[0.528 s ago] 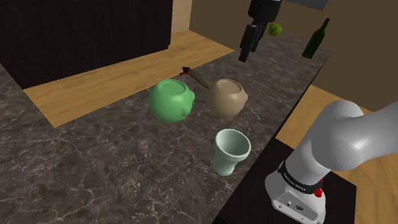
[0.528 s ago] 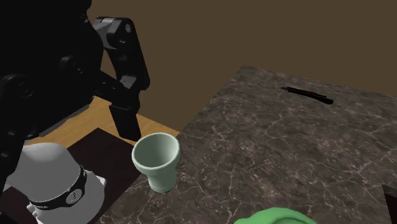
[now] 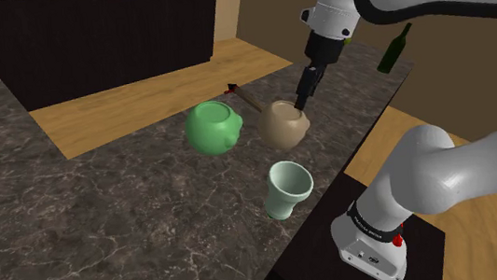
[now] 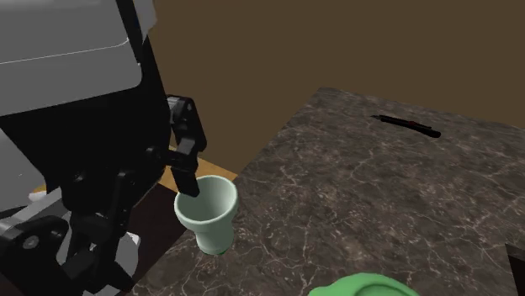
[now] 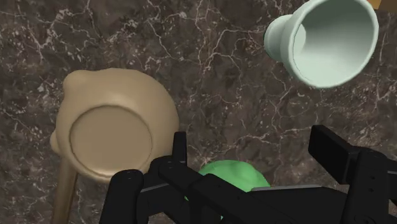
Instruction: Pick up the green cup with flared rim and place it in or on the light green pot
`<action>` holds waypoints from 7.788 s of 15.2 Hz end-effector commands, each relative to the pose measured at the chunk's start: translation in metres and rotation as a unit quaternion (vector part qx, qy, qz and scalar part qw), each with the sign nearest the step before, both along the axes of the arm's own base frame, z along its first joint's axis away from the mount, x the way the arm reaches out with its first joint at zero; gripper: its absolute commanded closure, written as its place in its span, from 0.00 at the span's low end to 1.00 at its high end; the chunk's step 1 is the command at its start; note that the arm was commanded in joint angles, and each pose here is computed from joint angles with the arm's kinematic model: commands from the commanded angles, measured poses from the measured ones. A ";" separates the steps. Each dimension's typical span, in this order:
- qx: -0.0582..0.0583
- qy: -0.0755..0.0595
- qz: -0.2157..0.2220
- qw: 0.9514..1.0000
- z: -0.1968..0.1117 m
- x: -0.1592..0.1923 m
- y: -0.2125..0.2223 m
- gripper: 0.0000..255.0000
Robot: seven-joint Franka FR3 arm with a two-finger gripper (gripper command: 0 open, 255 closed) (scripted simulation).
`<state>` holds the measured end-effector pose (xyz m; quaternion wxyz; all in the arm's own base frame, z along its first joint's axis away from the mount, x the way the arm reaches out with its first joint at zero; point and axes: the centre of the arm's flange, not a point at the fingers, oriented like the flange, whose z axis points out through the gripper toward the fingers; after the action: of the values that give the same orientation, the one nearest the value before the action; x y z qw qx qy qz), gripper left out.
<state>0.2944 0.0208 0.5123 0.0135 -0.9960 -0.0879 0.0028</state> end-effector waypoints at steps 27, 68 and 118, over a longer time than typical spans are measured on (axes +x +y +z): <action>0.060 0.033 0.020 0.997 -0.158 -0.057 0.060 1.00; 0.060 0.033 0.020 0.997 0.011 -0.057 0.060 1.00; 0.060 0.033 0.020 0.997 0.029 0.253 0.004 1.00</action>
<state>0.5469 0.0241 0.5472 0.0756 -0.9909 -0.1073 0.0311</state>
